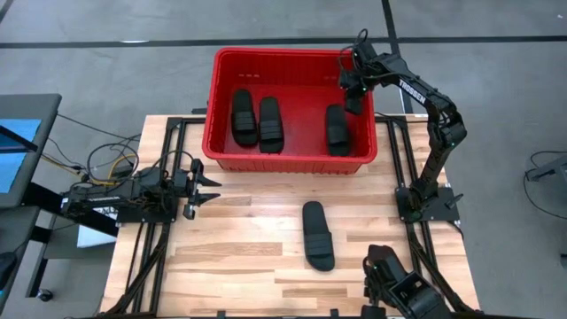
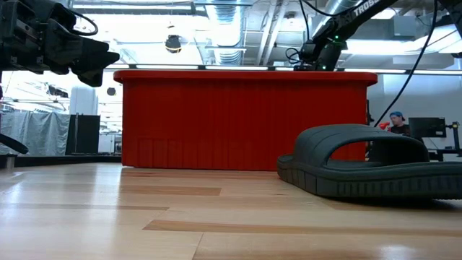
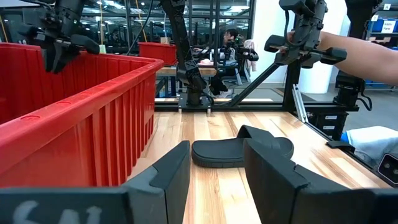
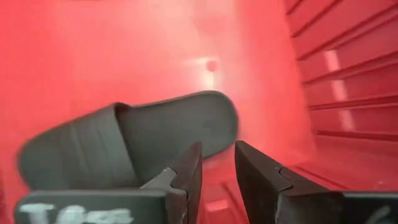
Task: Pick and place slides into bin
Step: Put the black slipper into the red container
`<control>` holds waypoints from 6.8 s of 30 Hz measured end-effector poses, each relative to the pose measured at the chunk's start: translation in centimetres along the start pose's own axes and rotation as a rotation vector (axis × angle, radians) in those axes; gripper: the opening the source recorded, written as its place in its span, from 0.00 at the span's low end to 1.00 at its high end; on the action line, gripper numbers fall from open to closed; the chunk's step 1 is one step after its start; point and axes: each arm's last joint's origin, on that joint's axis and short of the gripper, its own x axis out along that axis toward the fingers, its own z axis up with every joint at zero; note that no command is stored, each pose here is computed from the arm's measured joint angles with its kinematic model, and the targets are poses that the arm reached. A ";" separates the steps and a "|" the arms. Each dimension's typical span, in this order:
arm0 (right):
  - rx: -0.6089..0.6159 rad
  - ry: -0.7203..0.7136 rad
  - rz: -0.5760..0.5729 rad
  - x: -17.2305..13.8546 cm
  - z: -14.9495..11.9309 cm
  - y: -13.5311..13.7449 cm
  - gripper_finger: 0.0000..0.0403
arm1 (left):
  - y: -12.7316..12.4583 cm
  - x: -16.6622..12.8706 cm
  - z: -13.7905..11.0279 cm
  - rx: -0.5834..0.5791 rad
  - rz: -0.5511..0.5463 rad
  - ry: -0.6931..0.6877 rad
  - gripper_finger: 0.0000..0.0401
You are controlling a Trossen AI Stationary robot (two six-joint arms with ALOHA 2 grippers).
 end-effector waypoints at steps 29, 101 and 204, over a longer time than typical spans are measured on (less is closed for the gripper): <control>-0.328 -0.051 0.098 -6.5 10.2 10.6 0.22 | 0.0 0.0 0.0 0.000 -0.001 0.000 0.35; -0.115 0.110 0.001 8.0 2.6 39.7 0.21 | 0.0 0.0 0.0 0.000 0.000 0.000 0.35; -0.224 -0.172 -0.292 -9.1 8.1 45.9 0.00 | 0.1 0.0 0.0 0.000 0.026 0.003 0.35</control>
